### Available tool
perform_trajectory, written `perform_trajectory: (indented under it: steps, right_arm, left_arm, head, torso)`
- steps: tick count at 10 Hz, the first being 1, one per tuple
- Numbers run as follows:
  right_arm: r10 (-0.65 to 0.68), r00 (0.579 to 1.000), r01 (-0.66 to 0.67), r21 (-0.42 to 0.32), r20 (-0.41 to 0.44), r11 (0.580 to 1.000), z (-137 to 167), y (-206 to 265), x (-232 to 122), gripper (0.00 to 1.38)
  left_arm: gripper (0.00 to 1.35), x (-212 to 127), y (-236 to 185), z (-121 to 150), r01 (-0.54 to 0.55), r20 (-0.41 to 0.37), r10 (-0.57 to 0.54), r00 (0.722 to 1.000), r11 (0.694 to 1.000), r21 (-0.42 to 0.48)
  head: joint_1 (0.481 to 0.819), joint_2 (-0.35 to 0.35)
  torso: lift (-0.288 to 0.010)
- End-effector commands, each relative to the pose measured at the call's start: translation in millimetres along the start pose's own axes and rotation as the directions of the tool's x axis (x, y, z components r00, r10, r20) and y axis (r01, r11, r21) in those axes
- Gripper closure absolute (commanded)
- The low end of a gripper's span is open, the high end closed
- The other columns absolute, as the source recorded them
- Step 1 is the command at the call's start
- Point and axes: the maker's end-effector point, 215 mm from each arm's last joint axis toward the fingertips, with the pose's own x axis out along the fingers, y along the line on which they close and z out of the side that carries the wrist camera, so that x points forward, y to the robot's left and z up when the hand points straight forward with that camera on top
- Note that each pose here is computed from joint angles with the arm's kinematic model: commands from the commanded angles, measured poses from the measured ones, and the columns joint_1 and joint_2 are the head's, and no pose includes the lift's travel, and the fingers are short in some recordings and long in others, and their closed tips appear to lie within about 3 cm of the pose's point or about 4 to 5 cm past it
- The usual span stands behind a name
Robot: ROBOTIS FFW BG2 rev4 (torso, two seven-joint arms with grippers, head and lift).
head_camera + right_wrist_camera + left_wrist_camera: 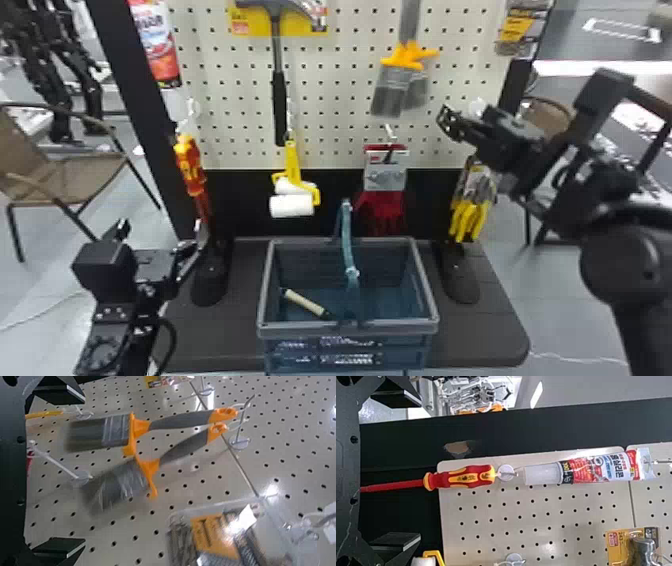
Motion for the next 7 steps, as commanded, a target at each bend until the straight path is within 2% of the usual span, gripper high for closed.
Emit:
perform_trajectory:
  steps: [1,3,5,7]
  right_arm:
    - [-0.076,0.997,0.076,-0.006,0.009,0.997,-18.8,-13.0,-21.6,0.05]
    - [-0.208,0.977,0.210,-0.047,0.042,0.977,-34.6,-35.5,-49.3,0.05]
    - [-0.334,0.939,0.339,-0.072,0.077,0.938,-59.0,-58.0,-80.9,0.06]
    - [-0.398,0.913,0.405,-0.104,0.084,0.908,-82.1,-71.2,-103.5,0.08]
  left_arm:
    - [0.12,-0.9,2.2,0.8,-0.004,0.004,0.004,1.000,1.000,-0.004]
    - [0.12,-0.9,3.0,2.1,-0.006,0.008,0.006,1.000,1.000,-0.008]
    - [0.12,-0.8,2.8,3.2,-0.008,0.011,0.008,1.000,1.000,-0.015]
    - [0.12,-1.0,1.9,4.0,-0.009,0.013,0.009,1.000,1.000,-0.019]
  head:
    - [0.549,0.000]
    - [0.549,0.000]
    - [0.549,0.000]
    - [0.549,0.000]
  torso:
    - [-0.100]
    - [-0.100]
    - [-0.100]
    - [-0.100]
